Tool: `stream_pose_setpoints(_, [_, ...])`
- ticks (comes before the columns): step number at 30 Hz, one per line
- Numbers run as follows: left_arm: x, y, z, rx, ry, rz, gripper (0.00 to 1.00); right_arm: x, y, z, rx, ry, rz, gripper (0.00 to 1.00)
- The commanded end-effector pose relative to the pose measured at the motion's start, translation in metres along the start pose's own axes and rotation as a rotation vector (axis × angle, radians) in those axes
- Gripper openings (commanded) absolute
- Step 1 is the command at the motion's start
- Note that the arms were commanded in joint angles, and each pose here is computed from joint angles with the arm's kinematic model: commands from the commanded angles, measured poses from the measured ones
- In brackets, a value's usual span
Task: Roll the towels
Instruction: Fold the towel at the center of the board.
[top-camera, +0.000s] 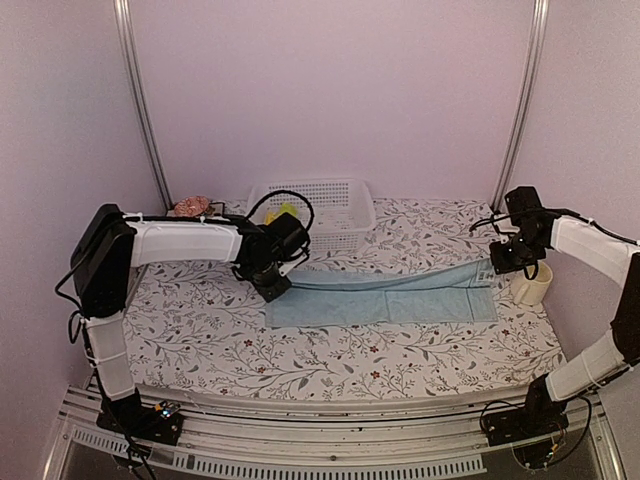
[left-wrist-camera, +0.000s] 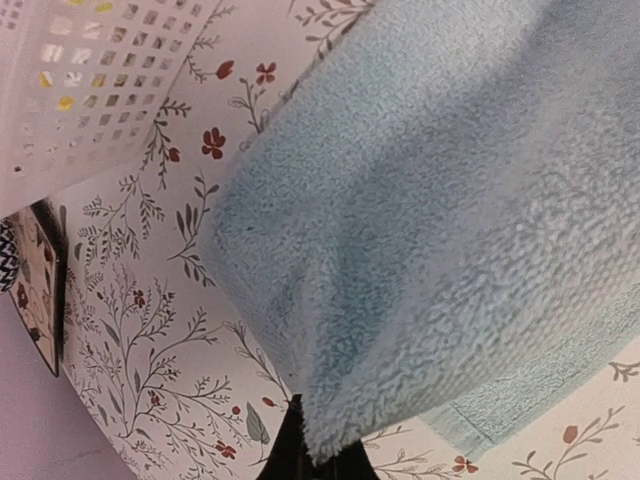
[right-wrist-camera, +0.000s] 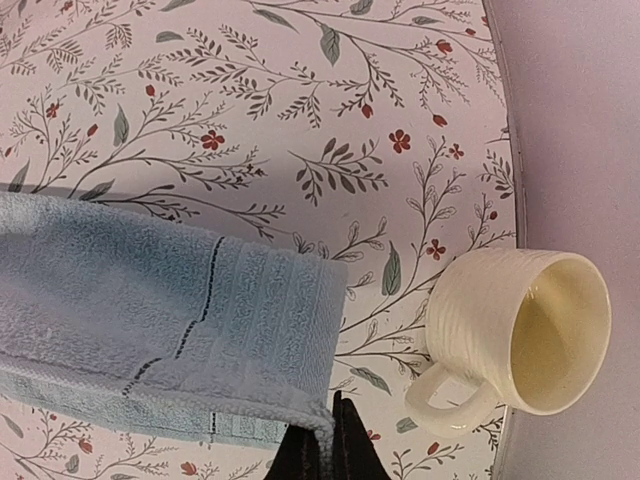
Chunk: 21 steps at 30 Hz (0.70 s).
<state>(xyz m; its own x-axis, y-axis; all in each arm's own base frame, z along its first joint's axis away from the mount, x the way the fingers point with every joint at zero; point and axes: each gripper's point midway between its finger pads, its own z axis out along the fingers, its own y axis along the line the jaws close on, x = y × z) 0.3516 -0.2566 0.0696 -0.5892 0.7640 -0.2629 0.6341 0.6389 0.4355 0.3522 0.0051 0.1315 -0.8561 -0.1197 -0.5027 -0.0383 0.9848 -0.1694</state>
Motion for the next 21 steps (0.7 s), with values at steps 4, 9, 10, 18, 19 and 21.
stream_pose_setpoints(4, [0.006, -0.027, -0.011, 0.127, -0.003, 0.044, 0.0, 0.019, 0.0, 0.003, -0.006, 0.038, -0.012, 0.07])
stream_pose_setpoints(9, [0.011, -0.038, -0.01, 0.168, 0.012, 0.06, 0.0, 0.023, 0.001, 0.006, -0.009, 0.053, -0.016, 0.04])
stream_pose_setpoints(10, [0.012, -0.04, -0.011, 0.174, 0.016, 0.062, 0.0, 0.024, 0.001, 0.007, -0.009, 0.056, -0.016, 0.04])
stream_pose_setpoints(18, [0.028, -0.049, -0.013, 0.206, 0.055, 0.089, 0.0, 0.028, -0.003, 0.015, 0.031, 0.086, -0.03, 0.04])
stream_pose_setpoints(19, [0.031, -0.05, -0.013, 0.209, 0.062, 0.091, 0.0, 0.029, -0.004, 0.015, 0.04, 0.086, -0.033, 0.04])
stream_pose_setpoints(21, [0.034, -0.052, -0.013, 0.217, 0.07, 0.091, 0.0, 0.028, -0.004, 0.014, 0.055, 0.086, -0.044, 0.04])
